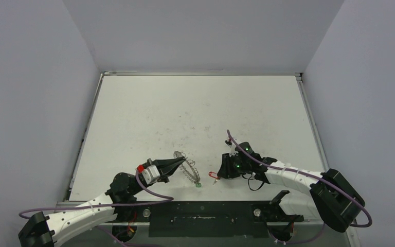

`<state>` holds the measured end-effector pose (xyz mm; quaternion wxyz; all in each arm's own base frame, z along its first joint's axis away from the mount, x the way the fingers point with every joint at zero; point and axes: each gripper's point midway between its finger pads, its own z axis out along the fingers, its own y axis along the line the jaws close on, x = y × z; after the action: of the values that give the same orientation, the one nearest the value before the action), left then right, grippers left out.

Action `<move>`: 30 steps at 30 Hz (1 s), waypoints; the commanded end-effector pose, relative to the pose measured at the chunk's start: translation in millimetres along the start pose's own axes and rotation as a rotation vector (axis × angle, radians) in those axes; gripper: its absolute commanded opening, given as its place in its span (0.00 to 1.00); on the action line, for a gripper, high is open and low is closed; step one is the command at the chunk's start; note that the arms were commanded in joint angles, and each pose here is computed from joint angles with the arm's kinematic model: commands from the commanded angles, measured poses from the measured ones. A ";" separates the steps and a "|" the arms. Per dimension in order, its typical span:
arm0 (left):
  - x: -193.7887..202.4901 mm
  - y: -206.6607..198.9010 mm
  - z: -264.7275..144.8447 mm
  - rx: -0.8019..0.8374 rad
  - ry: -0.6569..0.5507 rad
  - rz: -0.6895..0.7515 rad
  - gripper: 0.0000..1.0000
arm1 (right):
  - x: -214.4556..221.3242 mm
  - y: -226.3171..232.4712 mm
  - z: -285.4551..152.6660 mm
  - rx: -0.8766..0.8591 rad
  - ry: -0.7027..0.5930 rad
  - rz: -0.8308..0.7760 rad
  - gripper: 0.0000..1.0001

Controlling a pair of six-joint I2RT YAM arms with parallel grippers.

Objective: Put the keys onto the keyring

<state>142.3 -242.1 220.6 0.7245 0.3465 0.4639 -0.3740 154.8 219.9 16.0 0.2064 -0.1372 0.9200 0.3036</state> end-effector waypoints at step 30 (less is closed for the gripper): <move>1.4 -4.8 -6.3 0.014 -0.026 -0.006 0.00 | -44.8 30.2 -44.8 0.345 0.001 -0.481 0.52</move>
<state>141.7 -242.3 220.0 0.7227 0.3471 0.4647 -0.3760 148.0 223.1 61.5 0.2477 -0.2441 0.9250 0.1530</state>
